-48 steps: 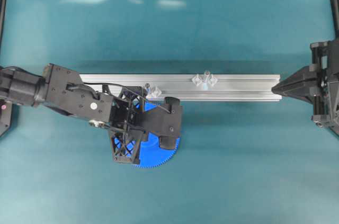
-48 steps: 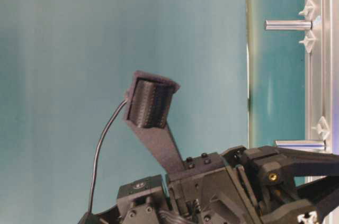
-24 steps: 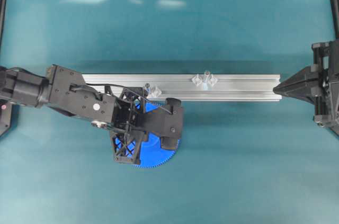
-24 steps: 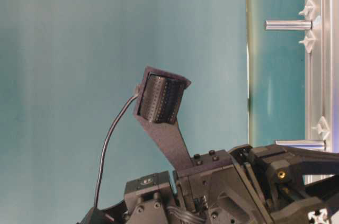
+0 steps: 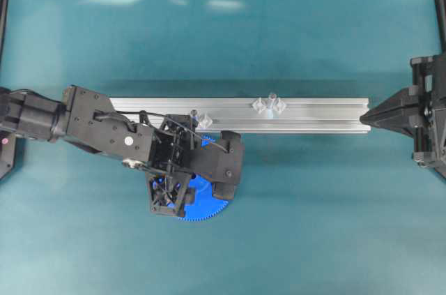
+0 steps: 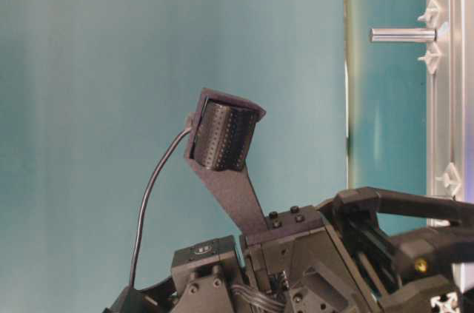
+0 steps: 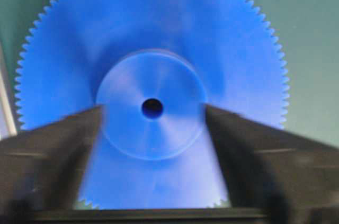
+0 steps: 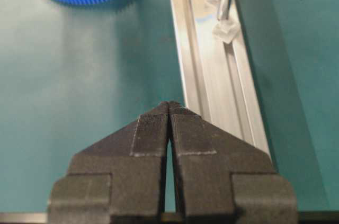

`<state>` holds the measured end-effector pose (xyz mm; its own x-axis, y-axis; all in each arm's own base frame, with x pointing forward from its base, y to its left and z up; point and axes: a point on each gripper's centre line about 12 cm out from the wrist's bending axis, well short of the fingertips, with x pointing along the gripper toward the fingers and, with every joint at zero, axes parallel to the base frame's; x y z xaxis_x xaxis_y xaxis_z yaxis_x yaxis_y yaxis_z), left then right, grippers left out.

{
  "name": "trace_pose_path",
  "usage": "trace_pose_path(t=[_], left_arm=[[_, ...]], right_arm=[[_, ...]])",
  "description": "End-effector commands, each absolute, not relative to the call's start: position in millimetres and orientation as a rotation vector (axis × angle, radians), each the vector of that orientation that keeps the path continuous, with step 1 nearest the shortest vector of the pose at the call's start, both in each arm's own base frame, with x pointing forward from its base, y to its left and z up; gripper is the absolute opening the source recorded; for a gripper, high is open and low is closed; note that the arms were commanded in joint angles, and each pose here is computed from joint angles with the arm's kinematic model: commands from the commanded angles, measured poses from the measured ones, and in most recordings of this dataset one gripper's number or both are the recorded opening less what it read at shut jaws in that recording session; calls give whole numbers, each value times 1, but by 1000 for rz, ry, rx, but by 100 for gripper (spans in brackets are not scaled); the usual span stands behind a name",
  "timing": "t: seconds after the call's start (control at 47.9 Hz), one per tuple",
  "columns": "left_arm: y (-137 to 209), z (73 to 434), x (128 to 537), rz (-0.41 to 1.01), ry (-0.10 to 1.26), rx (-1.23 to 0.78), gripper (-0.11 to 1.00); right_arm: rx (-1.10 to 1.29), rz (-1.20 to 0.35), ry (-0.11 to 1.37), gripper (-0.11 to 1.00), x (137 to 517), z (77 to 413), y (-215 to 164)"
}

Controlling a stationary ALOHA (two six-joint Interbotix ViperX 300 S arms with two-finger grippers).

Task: Insert the large gear onto the shaft.
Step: 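Close the left gripper on the blue gear's hub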

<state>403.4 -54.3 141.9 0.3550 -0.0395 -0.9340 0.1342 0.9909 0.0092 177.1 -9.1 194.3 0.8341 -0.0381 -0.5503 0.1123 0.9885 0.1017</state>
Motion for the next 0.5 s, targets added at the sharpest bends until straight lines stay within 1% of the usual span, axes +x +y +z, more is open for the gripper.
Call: trace_pose_path(t=[0.0,0.042,0.084,0.292,0.48], left_arm=[[-58,155,409,-118,1165,90,87],[-59,154,409,-119,1168,90,92],[-59,153,409,-118,1169,88,94],[-59,155,412,-115,1162,84,94],[-59,147,413,-102,1183,66,94]], right_arm=[[145,-87,571,5,179,198,-10],[144,-87,571,5,179,198,-10],[144,-87,572,5,179,197,-10],[154,-91,577,5,179,196,-10],[175,-99,579,5,177,194,-10]])
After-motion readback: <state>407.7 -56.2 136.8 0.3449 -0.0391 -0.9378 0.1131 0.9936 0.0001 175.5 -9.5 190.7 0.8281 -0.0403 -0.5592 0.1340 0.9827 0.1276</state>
